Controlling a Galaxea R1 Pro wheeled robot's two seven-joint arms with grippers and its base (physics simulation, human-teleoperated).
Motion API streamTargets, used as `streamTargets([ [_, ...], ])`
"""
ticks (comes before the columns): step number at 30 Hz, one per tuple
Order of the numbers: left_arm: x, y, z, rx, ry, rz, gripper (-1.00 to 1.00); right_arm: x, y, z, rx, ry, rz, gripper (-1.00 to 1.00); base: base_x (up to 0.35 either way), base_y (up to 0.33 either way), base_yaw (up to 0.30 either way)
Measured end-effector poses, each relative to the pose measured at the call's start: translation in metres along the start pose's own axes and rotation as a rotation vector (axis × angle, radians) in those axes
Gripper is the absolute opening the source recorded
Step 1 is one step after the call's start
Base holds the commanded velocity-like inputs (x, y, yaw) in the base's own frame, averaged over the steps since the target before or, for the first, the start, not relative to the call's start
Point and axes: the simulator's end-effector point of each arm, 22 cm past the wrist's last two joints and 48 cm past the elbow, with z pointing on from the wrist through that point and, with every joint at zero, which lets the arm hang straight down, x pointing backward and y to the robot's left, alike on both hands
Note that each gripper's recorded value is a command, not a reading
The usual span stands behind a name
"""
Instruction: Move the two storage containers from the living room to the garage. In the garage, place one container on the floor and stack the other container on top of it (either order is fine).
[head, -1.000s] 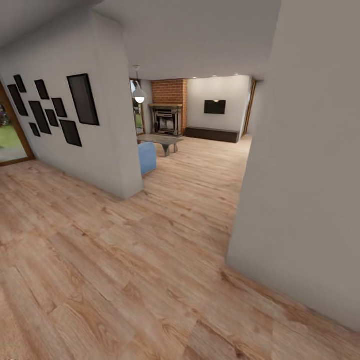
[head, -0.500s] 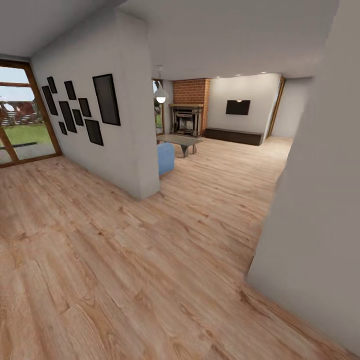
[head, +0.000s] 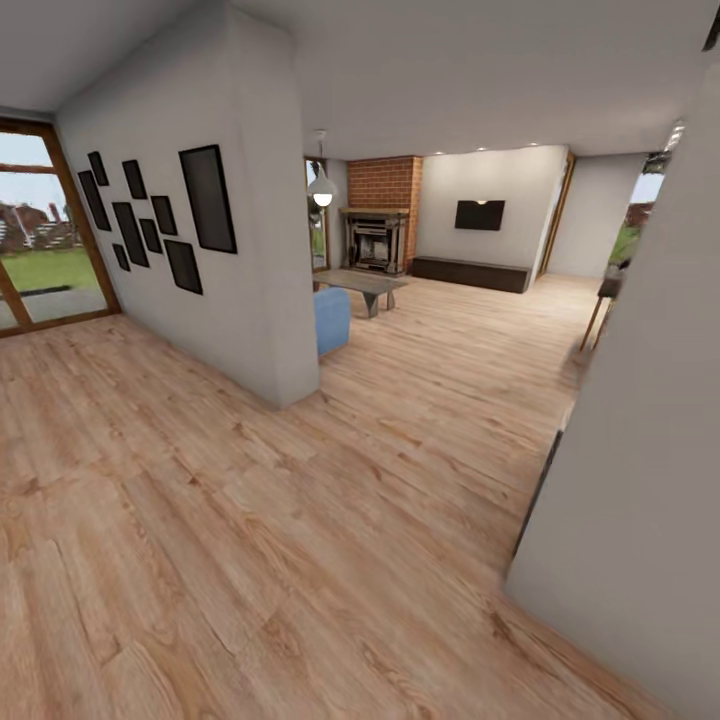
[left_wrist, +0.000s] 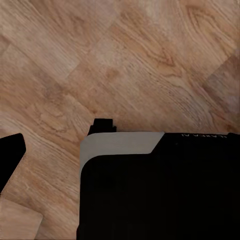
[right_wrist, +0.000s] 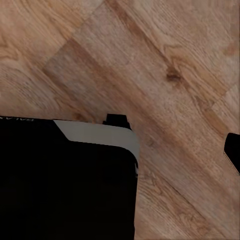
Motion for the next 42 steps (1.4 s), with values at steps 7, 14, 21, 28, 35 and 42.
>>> streamTargets([
  [7, -0.0002, 0.0000, 0.0000, 0.000, 0.000, 0.000, 1.00, 0.0000, 0.0001, 0.0000, 0.000, 0.000, 0.000, 1.00, 0.319, 0.000, 0.000],
  [14, -0.0002, 0.0001, 0.0000, 0.000, 0.000, 0.000, 1.00, 0.0000, -0.0003, 0.0000, 0.000, 0.000, 0.000, 1.00, 0.322, 0.000, 0.000],
  [21, -0.0002, 0.0002, 0.0000, -0.001, 0.000, -0.001, 1.00, 0.0000, -0.0003, 0.0000, 0.000, 0.000, 0.000, 1.00, 0.322, 0.000, 0.000],
  [28, -0.0003, 0.0002, 0.0000, -0.001, 0.000, -0.001, 1.00, 0.0000, 0.0003, 0.0000, 0.000, 0.000, 0.000, 1.00, 0.322, 0.000, 0.000],
  [35, -0.0004, 0.0003, 0.0000, -0.001, 0.000, 0.000, 1.00, 0.0000, 0.0001, 0.0000, 0.000, 0.000, 0.000, 1.00, 0.322, 0.000, 0.000],
  [42, -0.0003, 0.0002, 0.0000, -0.001, 0.000, 0.000, 1.00, 0.0001, -0.0005, 0.0000, 0.001, 0.000, 0.000, 1.00, 0.322, 0.000, 0.000],
])
